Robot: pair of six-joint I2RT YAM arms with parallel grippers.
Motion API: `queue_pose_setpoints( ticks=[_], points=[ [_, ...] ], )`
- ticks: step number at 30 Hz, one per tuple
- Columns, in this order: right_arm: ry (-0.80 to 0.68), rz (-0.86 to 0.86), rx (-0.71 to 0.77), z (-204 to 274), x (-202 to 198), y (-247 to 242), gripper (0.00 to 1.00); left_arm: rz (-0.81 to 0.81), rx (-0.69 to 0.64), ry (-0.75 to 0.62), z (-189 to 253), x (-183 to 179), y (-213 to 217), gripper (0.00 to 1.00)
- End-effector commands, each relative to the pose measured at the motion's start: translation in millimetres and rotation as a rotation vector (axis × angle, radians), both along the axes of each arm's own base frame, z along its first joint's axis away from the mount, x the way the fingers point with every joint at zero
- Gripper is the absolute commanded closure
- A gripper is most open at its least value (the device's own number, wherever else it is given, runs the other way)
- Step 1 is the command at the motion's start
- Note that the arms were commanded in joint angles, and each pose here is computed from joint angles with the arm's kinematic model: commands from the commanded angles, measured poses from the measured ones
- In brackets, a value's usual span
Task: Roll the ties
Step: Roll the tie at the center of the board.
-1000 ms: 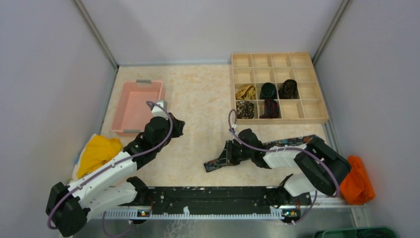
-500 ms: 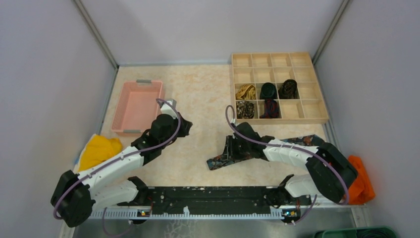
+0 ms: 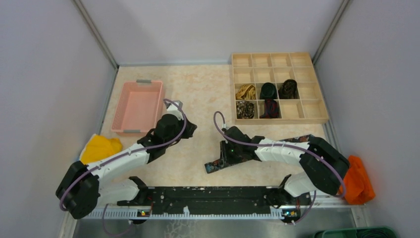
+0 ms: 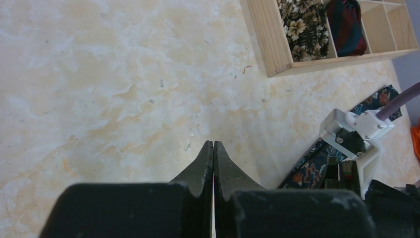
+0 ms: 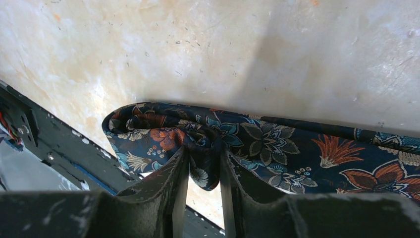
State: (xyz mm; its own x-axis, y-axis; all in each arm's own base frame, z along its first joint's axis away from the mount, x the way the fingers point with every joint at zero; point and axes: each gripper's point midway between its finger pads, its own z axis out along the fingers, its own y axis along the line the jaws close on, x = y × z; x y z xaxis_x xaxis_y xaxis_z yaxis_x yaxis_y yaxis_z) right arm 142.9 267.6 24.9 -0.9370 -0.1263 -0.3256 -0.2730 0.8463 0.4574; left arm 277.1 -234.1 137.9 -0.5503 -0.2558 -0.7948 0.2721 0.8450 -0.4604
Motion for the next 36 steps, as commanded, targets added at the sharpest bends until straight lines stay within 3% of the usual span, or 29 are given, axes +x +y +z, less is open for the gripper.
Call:
queue_pose_setpoints(
  ticks=[1,9,14,20,25,29,36],
  points=[
    [-0.017,-0.002,0.039,11,5,13,0.73,-0.035,0.006,0.018,-15,-3,-7,1.0],
    [-0.004,0.009,0.153,27,0,29,0.89,-0.034,0.028,0.059,-34,-6,-6,1.0],
    [0.032,0.031,0.229,31,-7,40,0.9,-0.04,0.028,0.06,-35,-6,-7,1.0],
    [0.062,0.037,0.196,16,-8,41,0.89,-0.053,0.03,0.069,-40,-6,-10,1.0],
    [0.063,0.025,0.128,2,-6,33,0.81,-0.085,0.027,0.081,-45,-9,-15,1.0],
    [0.04,0.03,0.112,6,-3,31,0.65,-0.133,0.011,0.085,-50,-14,-22,1.0],
    [-0.082,0.018,0.121,46,6,25,0.59,-0.224,-0.014,0.117,-65,-22,-38,1.0]
  ],
)
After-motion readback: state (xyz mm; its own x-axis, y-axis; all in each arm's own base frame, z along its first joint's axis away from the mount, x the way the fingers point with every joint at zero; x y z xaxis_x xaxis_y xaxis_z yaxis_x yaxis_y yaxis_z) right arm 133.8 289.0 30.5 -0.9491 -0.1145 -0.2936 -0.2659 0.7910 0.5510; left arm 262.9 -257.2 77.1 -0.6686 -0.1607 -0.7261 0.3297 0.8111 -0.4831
